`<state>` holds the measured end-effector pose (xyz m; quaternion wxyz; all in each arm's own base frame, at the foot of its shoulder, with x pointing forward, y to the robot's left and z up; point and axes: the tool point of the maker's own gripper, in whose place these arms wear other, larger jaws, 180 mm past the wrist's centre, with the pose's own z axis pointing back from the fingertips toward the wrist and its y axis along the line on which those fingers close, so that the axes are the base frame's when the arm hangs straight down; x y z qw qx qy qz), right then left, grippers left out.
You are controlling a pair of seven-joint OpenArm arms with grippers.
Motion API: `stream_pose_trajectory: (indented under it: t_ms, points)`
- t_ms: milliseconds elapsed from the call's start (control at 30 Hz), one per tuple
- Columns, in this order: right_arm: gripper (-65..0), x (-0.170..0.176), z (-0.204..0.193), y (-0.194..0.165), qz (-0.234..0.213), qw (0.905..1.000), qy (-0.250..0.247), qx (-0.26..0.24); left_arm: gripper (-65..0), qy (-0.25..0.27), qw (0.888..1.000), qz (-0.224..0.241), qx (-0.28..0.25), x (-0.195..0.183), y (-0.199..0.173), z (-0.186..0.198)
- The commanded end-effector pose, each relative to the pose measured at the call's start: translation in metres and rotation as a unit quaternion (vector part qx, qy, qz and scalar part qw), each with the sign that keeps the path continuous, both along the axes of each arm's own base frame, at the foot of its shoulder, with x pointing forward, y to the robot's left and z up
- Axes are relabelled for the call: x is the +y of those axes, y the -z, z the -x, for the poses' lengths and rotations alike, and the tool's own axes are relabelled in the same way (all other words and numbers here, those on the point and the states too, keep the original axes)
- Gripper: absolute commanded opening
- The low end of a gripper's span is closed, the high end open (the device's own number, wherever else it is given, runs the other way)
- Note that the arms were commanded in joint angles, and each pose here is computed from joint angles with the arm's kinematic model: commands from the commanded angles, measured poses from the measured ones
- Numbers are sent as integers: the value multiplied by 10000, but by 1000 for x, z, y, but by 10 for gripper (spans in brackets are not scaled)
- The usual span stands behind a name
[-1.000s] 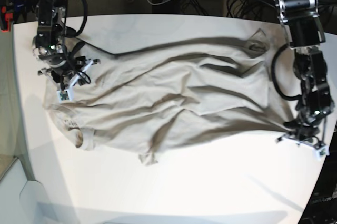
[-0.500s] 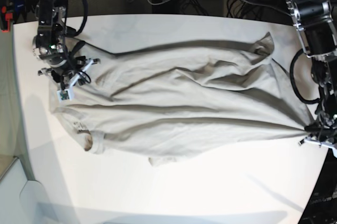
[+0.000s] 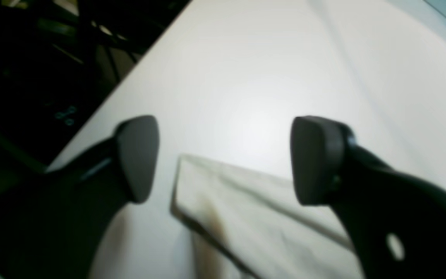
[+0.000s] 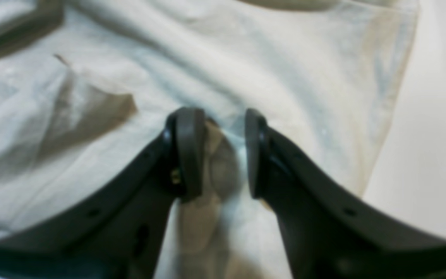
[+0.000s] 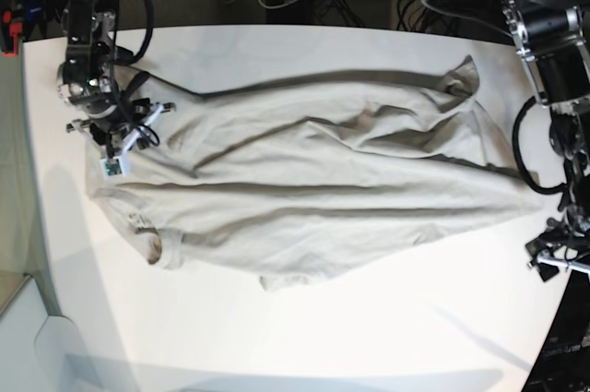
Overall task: Layout the t-shirt on the table in an organized manner, then fold the t-shirt properly
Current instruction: 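Drag the grasped fabric with the left gripper away from the right gripper, then hold the shirt edges with both grippers and stretch it taut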
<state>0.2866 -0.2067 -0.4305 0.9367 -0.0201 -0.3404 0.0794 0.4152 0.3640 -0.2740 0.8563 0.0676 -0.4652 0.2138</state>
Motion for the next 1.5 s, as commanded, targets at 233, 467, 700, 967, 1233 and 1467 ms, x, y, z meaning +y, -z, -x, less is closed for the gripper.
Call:
stream_pose_trajectory:
  t_ms: [233,467,700,967,1233,1467]
  points:
    - [-456,2,-7,-36,240,9989,-207,-342,-564,919,9870,993,867,-89,67,67]
    - [-455,8,-5,-61,327,9968,-319,-662,-547,932,9731,1448,1532,-123,125,118]
    - [-453,16,15,-66,356,9963,-440,-653,-548,635,9705,1590,1695,-115,161,125]
    - [-452,19,41,-48,324,9975,-538,-318,-547,631,9724,1418,1741,-99,170,97]
    - [-453,18,48,-7,218,9950,-936,279,-546,854,9805,885,1533,-76,134,60]
    - [-453,1,45,17,139,9957,-866,302,-546,773,9838,543,1522,-46,121,59]
